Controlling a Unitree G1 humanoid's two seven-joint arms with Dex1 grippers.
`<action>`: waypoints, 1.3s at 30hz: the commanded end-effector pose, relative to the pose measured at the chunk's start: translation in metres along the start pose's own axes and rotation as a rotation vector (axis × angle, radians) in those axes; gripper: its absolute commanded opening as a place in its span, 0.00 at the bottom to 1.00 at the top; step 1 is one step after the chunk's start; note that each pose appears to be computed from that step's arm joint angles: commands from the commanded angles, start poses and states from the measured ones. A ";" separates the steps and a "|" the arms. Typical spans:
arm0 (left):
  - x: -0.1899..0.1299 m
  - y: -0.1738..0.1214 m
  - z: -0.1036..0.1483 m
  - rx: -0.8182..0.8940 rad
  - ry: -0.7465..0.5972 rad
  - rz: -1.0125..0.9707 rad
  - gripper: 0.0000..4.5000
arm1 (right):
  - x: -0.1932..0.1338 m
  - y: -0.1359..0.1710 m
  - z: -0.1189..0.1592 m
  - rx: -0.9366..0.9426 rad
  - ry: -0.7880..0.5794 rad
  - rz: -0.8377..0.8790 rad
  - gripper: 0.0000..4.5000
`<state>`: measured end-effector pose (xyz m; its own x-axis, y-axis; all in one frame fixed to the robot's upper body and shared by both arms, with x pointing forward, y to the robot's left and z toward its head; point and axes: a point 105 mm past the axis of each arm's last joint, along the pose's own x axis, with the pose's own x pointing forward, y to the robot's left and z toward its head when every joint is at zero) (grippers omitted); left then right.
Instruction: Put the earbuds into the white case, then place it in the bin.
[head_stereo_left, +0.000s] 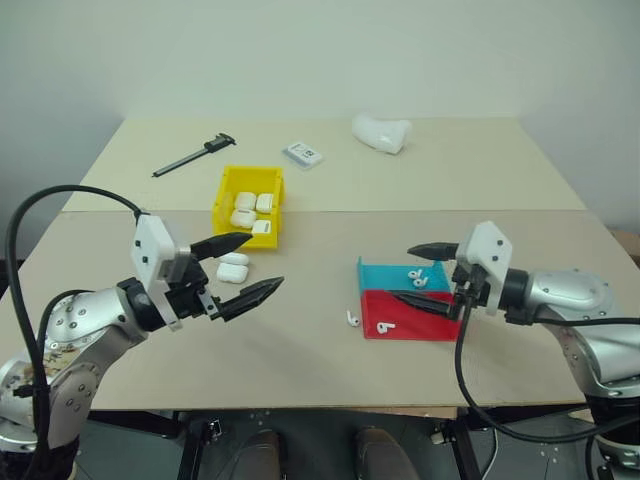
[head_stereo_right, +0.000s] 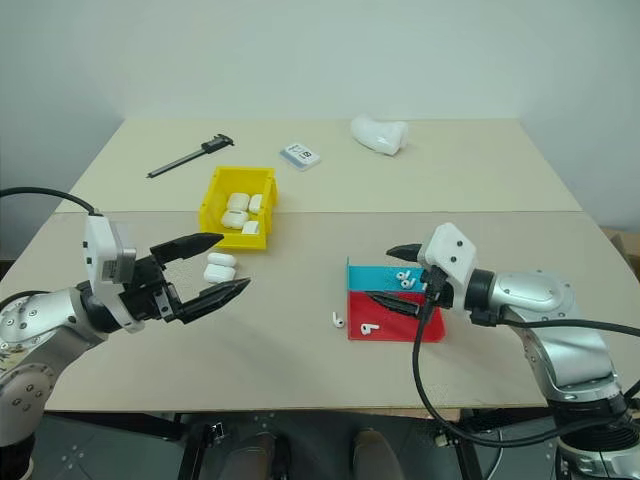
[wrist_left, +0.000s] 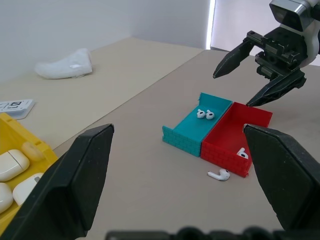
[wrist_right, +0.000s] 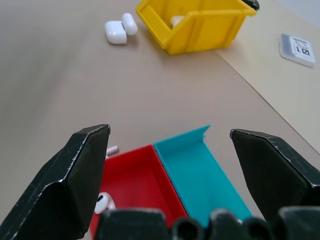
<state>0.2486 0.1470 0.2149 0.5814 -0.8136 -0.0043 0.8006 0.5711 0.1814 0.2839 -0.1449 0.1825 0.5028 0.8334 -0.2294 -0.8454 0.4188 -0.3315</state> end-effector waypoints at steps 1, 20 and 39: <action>-0.002 0.001 0.008 0.008 -0.028 -0.001 1.00 | -0.006 0.000 0.019 -0.059 -0.068 0.000 0.99; -0.013 0.002 -0.013 0.201 0.288 0.038 1.00 | -0.006 -0.004 0.026 -0.079 -0.059 0.004 0.99; -0.007 0.073 -0.012 -0.335 0.737 0.239 1.00 | -0.002 0.019 0.019 -0.014 -0.080 -0.007 0.99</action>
<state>0.3033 0.1928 0.2212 0.6194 -0.4774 -0.6232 0.6032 0.7975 -0.0114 0.2667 -0.1351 0.1868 0.4947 0.8495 -0.1833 -0.8450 0.4210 -0.3298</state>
